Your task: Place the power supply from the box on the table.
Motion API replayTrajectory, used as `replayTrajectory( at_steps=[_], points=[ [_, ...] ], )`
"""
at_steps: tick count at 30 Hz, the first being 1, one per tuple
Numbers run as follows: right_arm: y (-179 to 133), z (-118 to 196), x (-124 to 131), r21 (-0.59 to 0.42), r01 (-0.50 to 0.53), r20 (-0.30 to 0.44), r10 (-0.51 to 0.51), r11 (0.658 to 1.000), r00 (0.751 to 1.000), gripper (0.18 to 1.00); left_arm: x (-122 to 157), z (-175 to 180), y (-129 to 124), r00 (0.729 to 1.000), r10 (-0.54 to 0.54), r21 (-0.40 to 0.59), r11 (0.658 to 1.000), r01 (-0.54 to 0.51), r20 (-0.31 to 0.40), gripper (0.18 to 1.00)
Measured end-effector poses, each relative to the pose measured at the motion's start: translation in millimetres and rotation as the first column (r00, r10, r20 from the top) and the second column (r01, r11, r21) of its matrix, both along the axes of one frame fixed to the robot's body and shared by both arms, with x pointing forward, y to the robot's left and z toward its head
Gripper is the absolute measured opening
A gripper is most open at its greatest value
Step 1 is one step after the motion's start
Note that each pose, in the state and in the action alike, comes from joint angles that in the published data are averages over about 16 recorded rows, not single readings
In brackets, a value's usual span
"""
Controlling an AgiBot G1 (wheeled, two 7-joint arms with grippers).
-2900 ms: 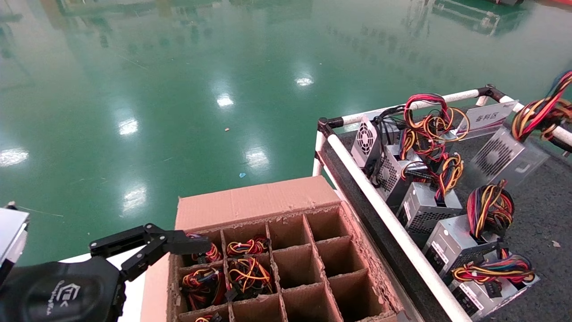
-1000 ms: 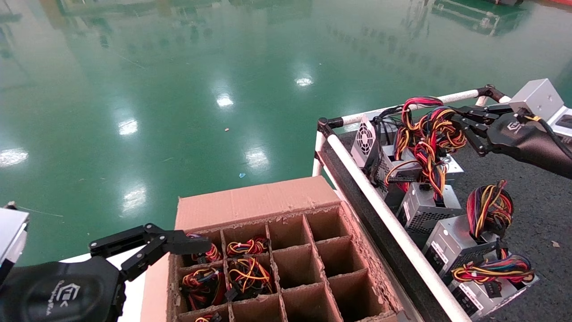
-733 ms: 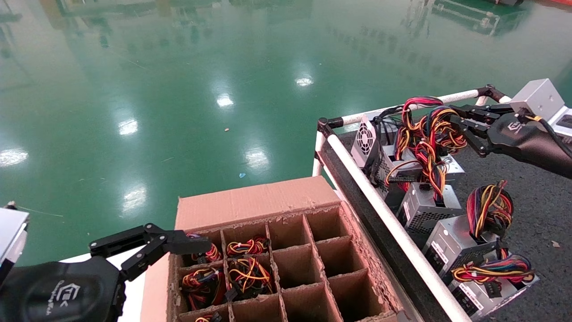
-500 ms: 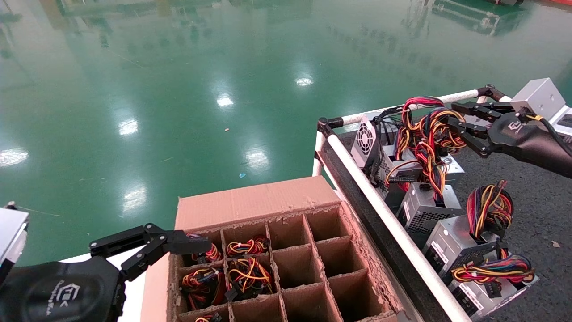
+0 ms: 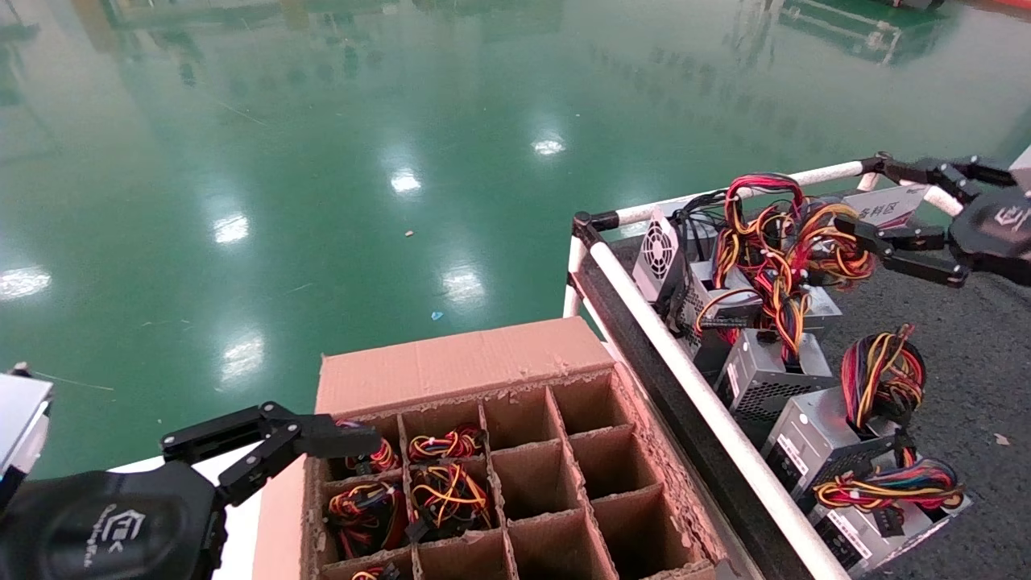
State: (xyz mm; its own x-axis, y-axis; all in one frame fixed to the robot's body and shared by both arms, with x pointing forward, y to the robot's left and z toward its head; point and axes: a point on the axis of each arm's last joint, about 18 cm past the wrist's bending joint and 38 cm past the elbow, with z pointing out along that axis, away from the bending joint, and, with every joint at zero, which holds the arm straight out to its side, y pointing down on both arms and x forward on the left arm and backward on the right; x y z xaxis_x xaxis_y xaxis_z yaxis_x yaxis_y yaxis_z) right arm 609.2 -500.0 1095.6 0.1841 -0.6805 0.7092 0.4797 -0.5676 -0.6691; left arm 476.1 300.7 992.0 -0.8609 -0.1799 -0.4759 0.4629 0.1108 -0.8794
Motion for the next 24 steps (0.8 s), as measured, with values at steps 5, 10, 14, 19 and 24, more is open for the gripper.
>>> replayTrajectory(
  at_steps=[5, 10, 14, 19, 24],
  points=[
    [-1.2, 3.4, -5.2, -0.008, -0.008, -0.002, 0.008, 1.000, 1.000, 0.733, 0.0, 0.0, 0.0, 1.000, 0.000, 0.000, 1.000, 0.000, 0.000, 1.001],
    [0.1, 4.2, -6.7, -0.010, -0.017, -0.003, 0.017, 1.000, 1.000, 0.832, 0.1, 0.0, 0.1, 1.000, 0.000, 0.000, 1.000, 0.000, 0.000, 1.001],
    [3.2, 3.1, -6.8, -0.007, -0.030, -0.002, 0.030, 1.000, 1.000, 0.899, 0.1, 0.0, 0.1, 1.000, 0.000, 0.000, 1.000, 0.000, 0.000, 1.001],
    [10.2, 1.5, -8.4, -0.002, -0.063, -0.002, 0.063, 0.998, 0.998, 0.956, 0.1, 0.0, 0.1, 1.000, 0.000, 0.000, 1.000, 0.000, 0.000, 1.001],
    [21.6, -1.6, -11.8, 0.004, -0.115, -0.006, 0.115, 0.993, 0.993, 0.984, 0.1, 0.0, 0.1, 1.000, 0.000, 0.000, 1.000, 0.000, 0.000, 1.001]
  ],
)
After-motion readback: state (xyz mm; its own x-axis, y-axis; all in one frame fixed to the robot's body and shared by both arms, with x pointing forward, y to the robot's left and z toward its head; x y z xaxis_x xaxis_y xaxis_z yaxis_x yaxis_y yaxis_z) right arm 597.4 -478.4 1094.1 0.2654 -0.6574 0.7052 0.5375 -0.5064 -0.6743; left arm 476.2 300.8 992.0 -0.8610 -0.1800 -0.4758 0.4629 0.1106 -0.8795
